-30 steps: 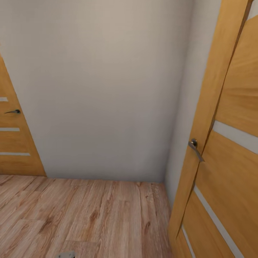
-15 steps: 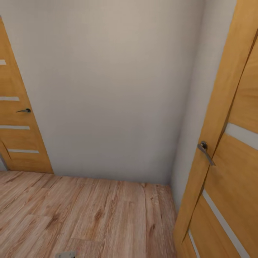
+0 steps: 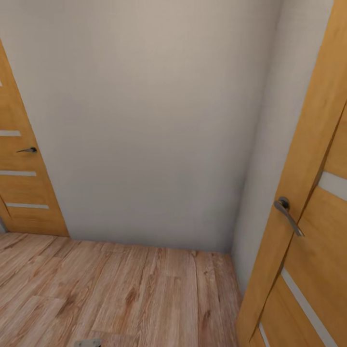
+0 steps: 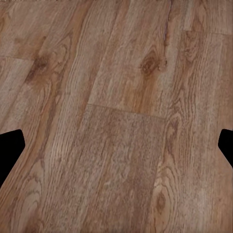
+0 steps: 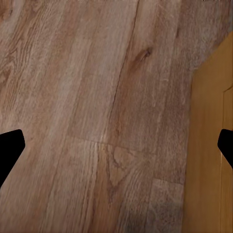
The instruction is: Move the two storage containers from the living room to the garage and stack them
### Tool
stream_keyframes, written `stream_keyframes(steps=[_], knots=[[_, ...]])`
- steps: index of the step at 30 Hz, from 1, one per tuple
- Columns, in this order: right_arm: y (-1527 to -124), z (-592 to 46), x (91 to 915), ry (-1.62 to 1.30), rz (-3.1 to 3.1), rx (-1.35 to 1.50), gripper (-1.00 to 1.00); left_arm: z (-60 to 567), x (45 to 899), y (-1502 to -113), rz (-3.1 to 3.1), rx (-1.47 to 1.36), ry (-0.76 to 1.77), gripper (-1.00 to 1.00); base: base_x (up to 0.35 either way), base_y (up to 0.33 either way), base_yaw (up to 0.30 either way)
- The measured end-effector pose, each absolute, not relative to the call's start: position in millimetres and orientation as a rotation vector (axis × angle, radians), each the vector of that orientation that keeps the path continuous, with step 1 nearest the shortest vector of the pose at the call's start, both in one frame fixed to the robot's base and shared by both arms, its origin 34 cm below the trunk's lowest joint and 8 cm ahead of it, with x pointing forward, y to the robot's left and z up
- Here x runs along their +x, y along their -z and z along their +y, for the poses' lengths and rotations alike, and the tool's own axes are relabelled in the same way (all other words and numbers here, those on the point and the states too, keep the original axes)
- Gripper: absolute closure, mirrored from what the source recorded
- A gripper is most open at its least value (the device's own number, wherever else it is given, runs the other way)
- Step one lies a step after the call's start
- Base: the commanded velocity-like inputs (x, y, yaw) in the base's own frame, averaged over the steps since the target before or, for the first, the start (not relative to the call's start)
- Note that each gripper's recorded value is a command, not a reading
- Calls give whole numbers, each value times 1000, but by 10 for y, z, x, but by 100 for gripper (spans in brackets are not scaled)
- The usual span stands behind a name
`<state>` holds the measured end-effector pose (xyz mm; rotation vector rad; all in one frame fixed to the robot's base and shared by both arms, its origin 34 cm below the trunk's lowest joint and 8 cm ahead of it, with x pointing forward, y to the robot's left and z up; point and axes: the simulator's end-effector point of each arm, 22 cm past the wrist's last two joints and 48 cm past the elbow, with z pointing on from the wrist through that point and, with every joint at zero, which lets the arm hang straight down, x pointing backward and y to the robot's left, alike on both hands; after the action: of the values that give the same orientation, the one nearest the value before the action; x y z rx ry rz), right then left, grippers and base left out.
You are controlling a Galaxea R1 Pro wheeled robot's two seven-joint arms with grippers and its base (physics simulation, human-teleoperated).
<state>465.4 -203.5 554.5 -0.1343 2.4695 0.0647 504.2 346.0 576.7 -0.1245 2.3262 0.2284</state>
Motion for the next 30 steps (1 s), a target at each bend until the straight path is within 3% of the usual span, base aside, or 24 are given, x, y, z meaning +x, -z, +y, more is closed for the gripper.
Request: stream_keyframes(steps=[22, 30], knots=[[-5545, -2035, 4654, -65, 2469, -134, -100, 3460, 5042, -5768, 2326, -125, -228, -100, 109, 0, 0], [-5547, -2035, 4653, -65, 2469, -134, -100, 3460, 5041, -5770, 2326, -125, -228, -100, 240, 0, 0]])
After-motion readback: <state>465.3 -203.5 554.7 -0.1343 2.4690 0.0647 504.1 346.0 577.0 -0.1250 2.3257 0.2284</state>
